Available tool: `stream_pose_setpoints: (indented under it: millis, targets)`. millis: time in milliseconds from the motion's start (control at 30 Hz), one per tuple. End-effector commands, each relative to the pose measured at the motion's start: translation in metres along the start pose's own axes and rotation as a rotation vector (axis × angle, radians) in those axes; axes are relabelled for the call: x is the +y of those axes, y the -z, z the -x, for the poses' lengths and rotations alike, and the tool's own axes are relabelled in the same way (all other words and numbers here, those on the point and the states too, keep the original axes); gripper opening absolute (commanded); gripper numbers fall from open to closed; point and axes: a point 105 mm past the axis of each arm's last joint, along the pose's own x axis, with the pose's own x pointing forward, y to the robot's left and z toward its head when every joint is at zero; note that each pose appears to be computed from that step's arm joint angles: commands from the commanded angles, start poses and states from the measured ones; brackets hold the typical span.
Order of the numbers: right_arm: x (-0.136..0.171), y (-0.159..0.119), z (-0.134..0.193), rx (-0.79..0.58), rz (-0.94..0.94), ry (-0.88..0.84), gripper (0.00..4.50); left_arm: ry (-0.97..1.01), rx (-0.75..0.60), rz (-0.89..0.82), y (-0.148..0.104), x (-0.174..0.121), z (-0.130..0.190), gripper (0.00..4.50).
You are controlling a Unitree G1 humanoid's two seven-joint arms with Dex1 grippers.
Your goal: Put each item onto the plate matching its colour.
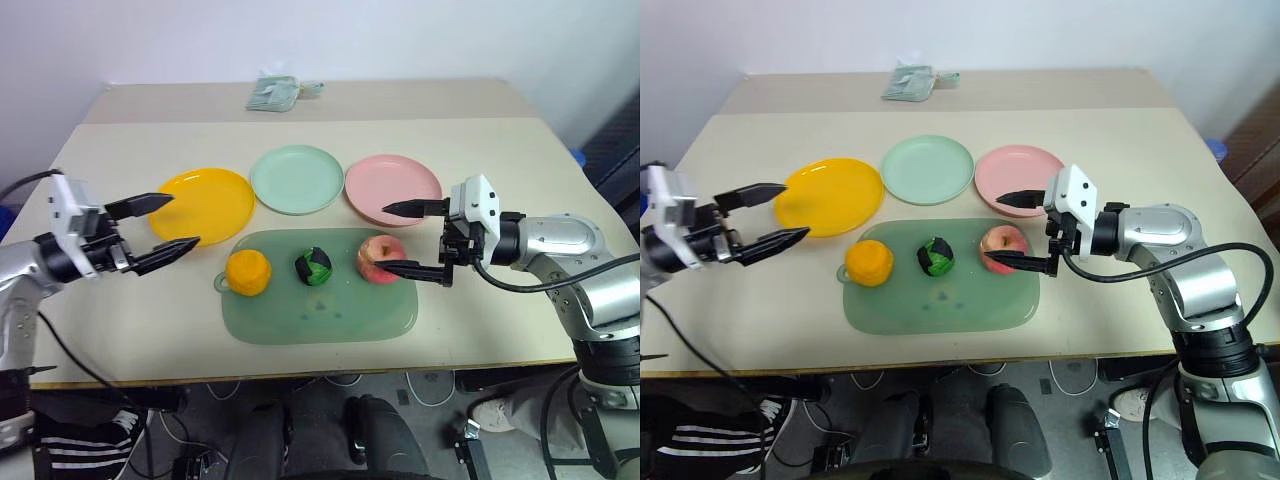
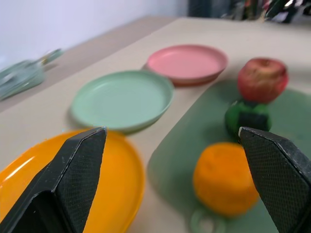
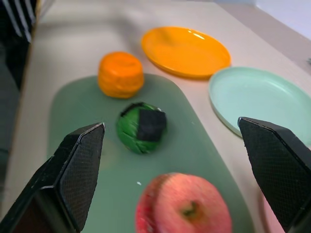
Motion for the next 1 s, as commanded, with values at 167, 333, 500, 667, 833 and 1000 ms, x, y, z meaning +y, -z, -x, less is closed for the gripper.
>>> stream_pose_setpoints:
  millis: [167,333,500,667,833,1000]
  targets:
    - [0.014,-0.026,0.011,0.024,-0.008,-0.06,4.48,0.159,0.084,0.015,0.022,-0.019,-0.032,4.5]
    - [0.019,-0.036,0.014,0.039,-0.005,-0.054,4.48,0.177,0.143,0.042,0.038,-0.015,-0.045,4.5]
    - [0.02,-0.037,0.013,0.04,-0.001,-0.043,4.48,0.218,0.174,-0.009,0.053,-0.023,-0.055,4.5]
    - [0.018,-0.038,0.014,0.042,0.002,-0.038,4.48,0.248,0.178,0.03,0.067,-0.037,-0.06,4.5]
    - [0.017,-0.039,0.015,0.041,0.009,-0.034,4.48,0.265,0.255,0.043,0.088,-0.047,-0.057,4.5]
    - [0.016,-0.038,0.015,0.04,0.014,-0.03,4.48,0.256,0.268,0.052,0.099,-0.048,-0.06,4.5]
